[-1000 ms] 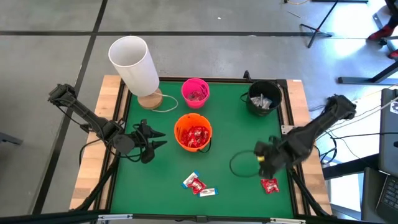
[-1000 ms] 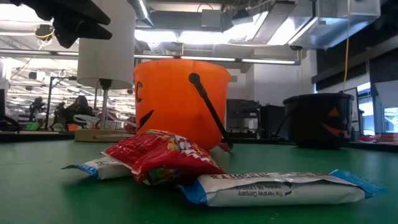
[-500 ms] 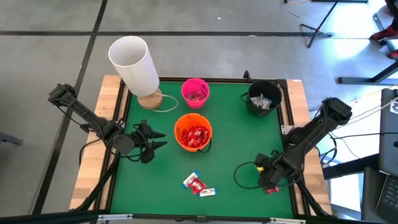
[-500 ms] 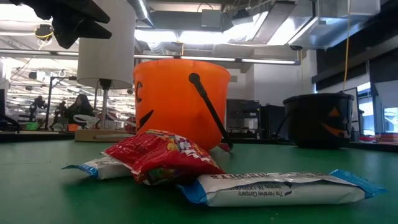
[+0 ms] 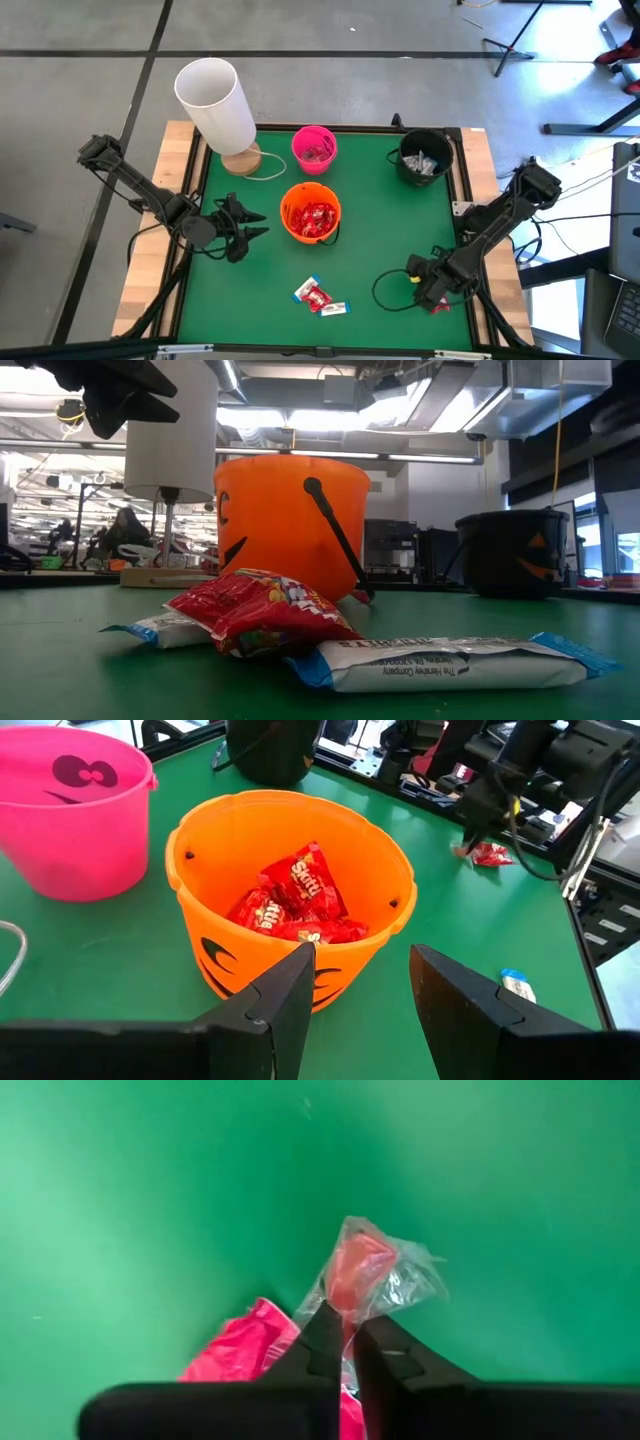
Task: Sort candy
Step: Put the orange candy into the pink bucket
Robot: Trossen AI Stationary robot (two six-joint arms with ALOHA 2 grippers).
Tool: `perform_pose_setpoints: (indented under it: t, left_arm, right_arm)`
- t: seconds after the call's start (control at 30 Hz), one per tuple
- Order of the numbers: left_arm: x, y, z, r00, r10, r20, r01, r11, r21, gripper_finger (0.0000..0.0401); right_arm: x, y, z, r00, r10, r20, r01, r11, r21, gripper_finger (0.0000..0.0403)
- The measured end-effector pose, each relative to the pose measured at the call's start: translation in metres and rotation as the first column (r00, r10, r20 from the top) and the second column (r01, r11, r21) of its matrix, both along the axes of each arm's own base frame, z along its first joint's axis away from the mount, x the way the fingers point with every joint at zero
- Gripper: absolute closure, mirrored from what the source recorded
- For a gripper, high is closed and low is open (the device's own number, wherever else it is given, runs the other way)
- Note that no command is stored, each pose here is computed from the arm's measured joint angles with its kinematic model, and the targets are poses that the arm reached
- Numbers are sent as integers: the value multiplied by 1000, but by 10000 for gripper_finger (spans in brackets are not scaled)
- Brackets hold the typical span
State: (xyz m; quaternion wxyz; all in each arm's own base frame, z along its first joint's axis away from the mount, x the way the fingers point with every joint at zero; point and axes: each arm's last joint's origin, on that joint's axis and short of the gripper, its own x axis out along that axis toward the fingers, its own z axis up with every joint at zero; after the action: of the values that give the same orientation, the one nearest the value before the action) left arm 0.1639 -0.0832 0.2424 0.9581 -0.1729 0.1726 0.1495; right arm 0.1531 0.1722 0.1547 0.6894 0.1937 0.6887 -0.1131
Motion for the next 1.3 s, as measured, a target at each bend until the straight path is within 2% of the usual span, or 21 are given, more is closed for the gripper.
perform_pose_setpoints:
  t: [0.2,0.33,0.43,0.67,0.8,0.9,1.0,1.17,1.3]
  left_arm:
    - [0,0,0,1000,2,1,-2,1000,-4,241]
    - [0,0,0,1000,2,3,-2,1000,-6,241]
    - [0,0,0,1000,2,5,-2,1000,-7,241]
    - [0,0,1,1000,2,9,-2,1000,-9,241]
    - [0,0,1,1000,2,8,-2,1000,-9,241]
    - [0,0,1,1000,2,8,-2,1000,-9,241]
    - [0,0,1,1000,2,8,-2,1000,-9,241]
    - [0,0,1,1000,0,6,0,1000,-4,241]
    - [0,0,0,1000,0,5,0,1000,-3,241]
  right_arm:
    - [22,-5,22,995,24,93,-20,999,-44,383]
    - [53,-21,42,971,96,219,-75,992,-101,398]
    - [79,-42,60,941,148,304,-93,978,-189,390]
    - [133,-112,110,861,243,447,-65,924,-377,396]
    - [156,-166,139,787,257,561,34,889,-456,400]
    - [166,-211,154,718,257,647,121,869,-479,395]
    - [173,-253,157,653,257,713,147,880,-452,392]
    - [187,-306,140,549,246,799,151,911,-384,391]
    - [195,-332,122,522,225,823,164,920,-355,390]
